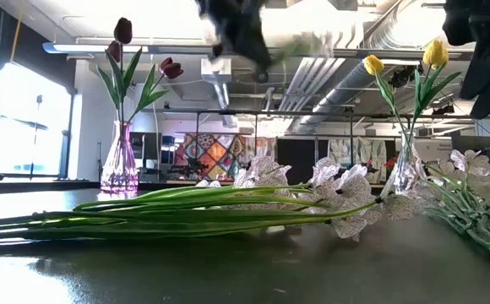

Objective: Sort flowers into vase by color
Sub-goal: Put the top white flowers into the bottom transparent flower vase

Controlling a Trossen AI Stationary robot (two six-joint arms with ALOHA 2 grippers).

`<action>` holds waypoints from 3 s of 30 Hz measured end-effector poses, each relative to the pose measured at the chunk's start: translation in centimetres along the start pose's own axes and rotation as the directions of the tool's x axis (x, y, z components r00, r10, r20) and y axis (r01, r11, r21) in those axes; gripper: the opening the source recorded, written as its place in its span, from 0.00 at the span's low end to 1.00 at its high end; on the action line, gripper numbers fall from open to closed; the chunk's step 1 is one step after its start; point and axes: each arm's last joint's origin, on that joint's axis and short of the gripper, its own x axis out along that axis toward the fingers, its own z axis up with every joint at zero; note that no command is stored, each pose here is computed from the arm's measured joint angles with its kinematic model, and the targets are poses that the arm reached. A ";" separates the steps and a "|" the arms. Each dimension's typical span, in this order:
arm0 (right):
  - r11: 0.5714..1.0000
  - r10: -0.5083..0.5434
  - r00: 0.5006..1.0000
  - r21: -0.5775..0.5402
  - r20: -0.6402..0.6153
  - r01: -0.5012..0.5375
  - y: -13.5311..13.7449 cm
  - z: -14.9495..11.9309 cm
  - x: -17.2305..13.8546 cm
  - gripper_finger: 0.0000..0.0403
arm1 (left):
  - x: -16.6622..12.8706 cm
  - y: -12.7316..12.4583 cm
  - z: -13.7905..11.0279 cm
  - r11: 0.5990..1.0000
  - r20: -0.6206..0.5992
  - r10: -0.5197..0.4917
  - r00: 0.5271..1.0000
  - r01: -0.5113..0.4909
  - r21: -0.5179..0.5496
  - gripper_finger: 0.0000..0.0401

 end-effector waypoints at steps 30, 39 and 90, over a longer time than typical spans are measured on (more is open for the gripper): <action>0.938 0.282 0.936 0.143 0.208 -0.314 6.8 -1.0 4.9 0.48 | -29.7 -14.3 -17.0 0.993 0.623 -0.036 0.781 -0.044 0.112 0.00; 0.852 0.384 0.874 0.250 0.299 -0.460 9.7 -0.9 8.4 0.48 | -35.1 -13.0 -25.3 0.920 0.591 -0.361 0.721 0.173 0.352 0.00; 0.846 0.343 0.931 0.390 0.127 -0.365 13.5 -0.5 8.7 0.48 | -29.3 -1.5 -35.0 0.748 0.456 -0.640 0.618 0.637 0.186 0.00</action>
